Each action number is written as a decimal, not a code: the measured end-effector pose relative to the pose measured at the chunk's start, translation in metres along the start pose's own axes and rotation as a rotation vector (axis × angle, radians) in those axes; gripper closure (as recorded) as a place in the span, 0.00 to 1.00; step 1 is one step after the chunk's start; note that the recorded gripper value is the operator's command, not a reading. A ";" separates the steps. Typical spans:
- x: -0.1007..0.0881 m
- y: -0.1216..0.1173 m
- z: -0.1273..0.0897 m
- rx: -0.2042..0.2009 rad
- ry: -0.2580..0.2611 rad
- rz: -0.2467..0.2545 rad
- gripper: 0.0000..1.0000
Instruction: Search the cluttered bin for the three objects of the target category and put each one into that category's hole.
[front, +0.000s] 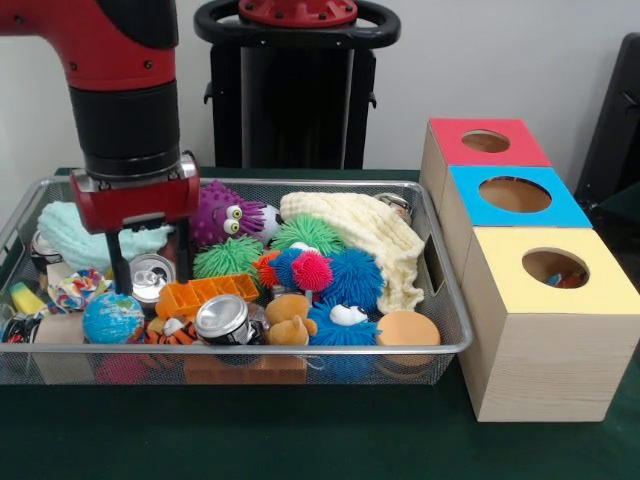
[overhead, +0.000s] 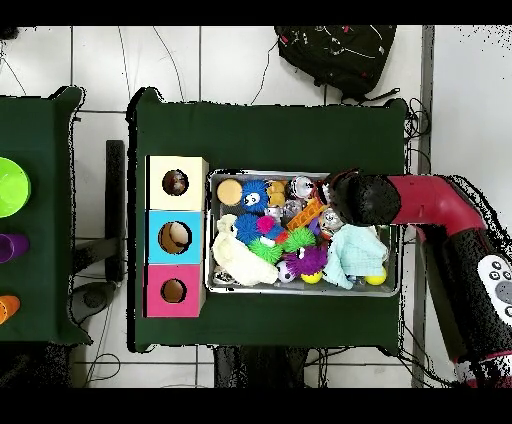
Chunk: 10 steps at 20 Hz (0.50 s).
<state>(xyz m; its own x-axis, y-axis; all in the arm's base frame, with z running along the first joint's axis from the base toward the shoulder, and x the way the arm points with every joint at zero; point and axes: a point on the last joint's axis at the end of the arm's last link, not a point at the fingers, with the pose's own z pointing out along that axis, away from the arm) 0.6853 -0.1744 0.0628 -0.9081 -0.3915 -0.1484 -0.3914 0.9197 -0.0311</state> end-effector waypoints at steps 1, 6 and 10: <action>0.001 0.001 0.003 0.004 0.003 -0.009 0.00; 0.017 0.000 0.003 0.019 0.024 -0.032 0.00; 0.043 -0.011 -0.005 0.025 0.043 -0.020 0.00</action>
<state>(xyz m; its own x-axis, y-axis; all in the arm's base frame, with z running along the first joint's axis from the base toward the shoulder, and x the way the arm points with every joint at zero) 0.6500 -0.2014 0.0616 -0.9059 -0.4103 -0.1045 -0.4063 0.9119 -0.0580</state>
